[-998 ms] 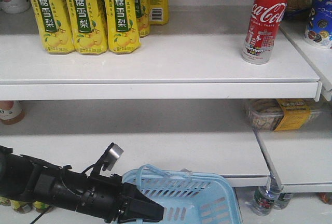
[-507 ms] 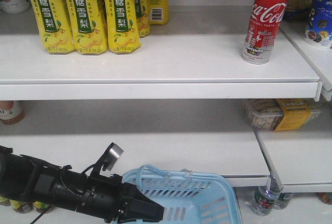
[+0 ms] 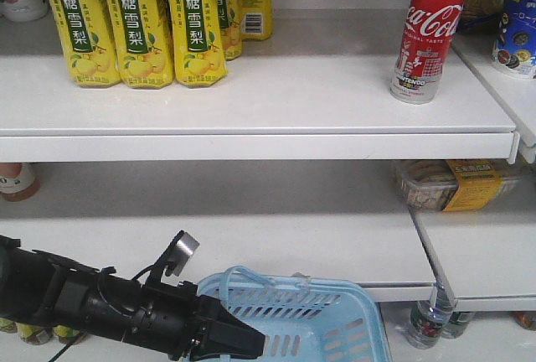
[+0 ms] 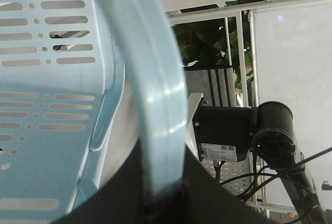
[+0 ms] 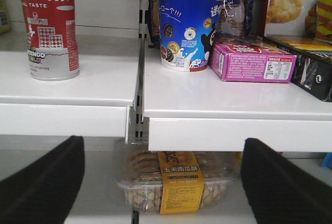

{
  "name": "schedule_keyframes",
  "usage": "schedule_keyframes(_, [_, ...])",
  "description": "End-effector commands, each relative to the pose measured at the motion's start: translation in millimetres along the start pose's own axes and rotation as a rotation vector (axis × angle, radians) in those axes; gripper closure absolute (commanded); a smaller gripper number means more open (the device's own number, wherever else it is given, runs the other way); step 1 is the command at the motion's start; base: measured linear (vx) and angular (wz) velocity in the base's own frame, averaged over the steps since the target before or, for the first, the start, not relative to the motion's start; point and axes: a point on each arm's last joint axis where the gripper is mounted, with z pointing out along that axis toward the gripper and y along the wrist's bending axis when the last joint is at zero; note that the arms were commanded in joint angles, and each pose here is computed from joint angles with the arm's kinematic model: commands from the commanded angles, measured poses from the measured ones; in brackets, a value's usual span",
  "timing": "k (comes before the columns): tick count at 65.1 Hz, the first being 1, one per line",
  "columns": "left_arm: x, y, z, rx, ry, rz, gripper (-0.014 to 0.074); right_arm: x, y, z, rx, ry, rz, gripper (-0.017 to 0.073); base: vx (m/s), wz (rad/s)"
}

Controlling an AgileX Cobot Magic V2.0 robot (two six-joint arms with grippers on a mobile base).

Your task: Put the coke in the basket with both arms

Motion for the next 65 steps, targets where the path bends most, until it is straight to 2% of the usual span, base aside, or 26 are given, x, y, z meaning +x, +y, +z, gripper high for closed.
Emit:
schedule_keyframes(1, [-8, -26.0, -5, 0.148, -0.066, 0.033, 0.0600, -18, -1.1, 0, 0.006, -0.106, -0.001, -0.0055, 0.00, 0.00])
schedule_keyframes(10, [-8, -26.0, -5, 0.148, -0.066, 0.033, 0.0600, -17, -1.1, 0, 0.004, -0.092, 0.032, -0.0024, 0.00, 0.00])
schedule_keyframes(21, [-8, -26.0, -5, 0.148, -0.066, 0.033, 0.0600, -17, -1.0, 0, 0.000, -0.080, 0.108, 0.0008, 0.00, 0.00])
schedule_keyframes(36, [-8, -26.0, -5, 0.148, -0.066, 0.033, 0.0600, -46, -2.6, 1, -0.001, -0.129, 0.104, 0.0008, 0.00, 0.00])
schedule_keyframes(45, [-8, -26.0, -5, 0.148, -0.066, 0.033, 0.0600, -67, -2.8, 11, -0.014, -0.066, 0.127, 0.0008, 0.00, 0.00])
schedule_keyframes(49, [-8, -26.0, -5, 0.148, -0.066, 0.033, 0.0600, -75, -0.3, 18, -0.039, -0.039, 0.121, 0.0008, 0.00, 0.00])
schedule_keyframes(53, [-8, -26.0, -5, 0.148, -0.066, 0.033, 0.0600, -84, 4.8, 25, -0.081, -0.046, 0.091, 0.0008, 0.00, 0.00])
schedule_keyframes(61, [-8, -26.0, -5, 0.148, -0.066, 0.033, 0.0600, -107, 21.1, 38, -0.191, -0.131, 0.069, 0.0008, 0.00, 0.00])
schedule_keyframes(65, [-8, -26.0, -5, 0.148, -0.066, 0.033, 0.0600, -115, 31.1, 43, -0.244, -0.179, 0.039, 0.0008, 0.00, 0.00])
